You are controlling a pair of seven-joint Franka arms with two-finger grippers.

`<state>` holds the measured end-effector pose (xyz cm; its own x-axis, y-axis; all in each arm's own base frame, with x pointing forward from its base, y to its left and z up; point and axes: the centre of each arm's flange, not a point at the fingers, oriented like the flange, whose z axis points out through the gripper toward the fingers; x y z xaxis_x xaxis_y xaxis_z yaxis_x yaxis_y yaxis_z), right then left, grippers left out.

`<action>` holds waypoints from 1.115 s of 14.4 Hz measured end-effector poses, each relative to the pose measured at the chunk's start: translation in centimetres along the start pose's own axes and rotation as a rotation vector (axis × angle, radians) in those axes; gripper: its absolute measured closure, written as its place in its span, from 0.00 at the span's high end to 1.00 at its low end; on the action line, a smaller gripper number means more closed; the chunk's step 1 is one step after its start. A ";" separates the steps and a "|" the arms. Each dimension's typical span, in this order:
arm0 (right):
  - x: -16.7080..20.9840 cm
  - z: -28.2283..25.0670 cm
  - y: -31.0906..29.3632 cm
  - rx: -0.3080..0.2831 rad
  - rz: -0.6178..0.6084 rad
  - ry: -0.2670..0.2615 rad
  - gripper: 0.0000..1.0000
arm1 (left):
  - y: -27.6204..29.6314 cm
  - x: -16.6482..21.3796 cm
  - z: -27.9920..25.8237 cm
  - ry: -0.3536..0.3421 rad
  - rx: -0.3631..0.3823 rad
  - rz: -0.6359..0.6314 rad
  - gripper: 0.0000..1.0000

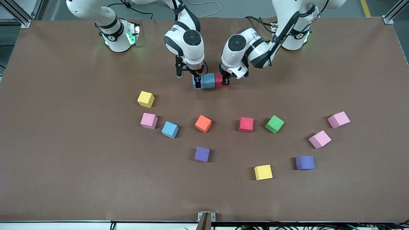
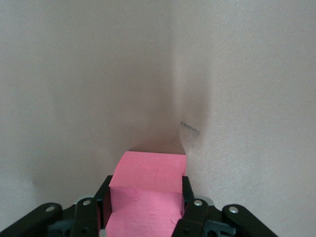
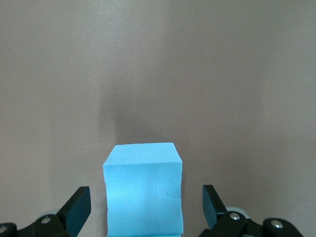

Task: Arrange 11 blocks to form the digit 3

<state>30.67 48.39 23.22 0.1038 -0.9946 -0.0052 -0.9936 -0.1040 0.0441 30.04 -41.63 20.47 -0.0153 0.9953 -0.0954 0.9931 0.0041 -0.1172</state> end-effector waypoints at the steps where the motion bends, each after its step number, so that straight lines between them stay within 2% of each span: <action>1: 0.0 -0.8 -0.1 -0.005 -0.005 0.005 1.00 | 0.1 -0.1 0.0 -0.002 0.000 0.000 0.56; 7: 3.5 -5.1 -5.4 -0.012 -0.015 0.002 1.00 | 0.7 -0.9 0.1 -0.016 0.002 -0.003 0.56; 13: 11.4 -6.8 -13.2 0.018 -0.041 -0.024 1.00 | 0.8 -0.9 0.0 -0.017 0.002 -0.003 0.56; 15: 13.5 -7.6 -15.3 0.038 -0.067 -0.035 1.00 | 0.9 -0.9 0.0 -0.017 0.002 -0.005 0.69; 16: 14.1 -7.8 -16.1 0.053 -0.094 -0.040 1.00 | 0.9 -0.9 0.0 -0.017 0.002 -0.005 0.80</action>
<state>48.48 36.08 30.22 0.1957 -0.9795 -0.0472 -0.9807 -0.1954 -0.0118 30.93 -42.51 20.42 -0.0221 0.9935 -0.1120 0.9928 0.0086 -0.1195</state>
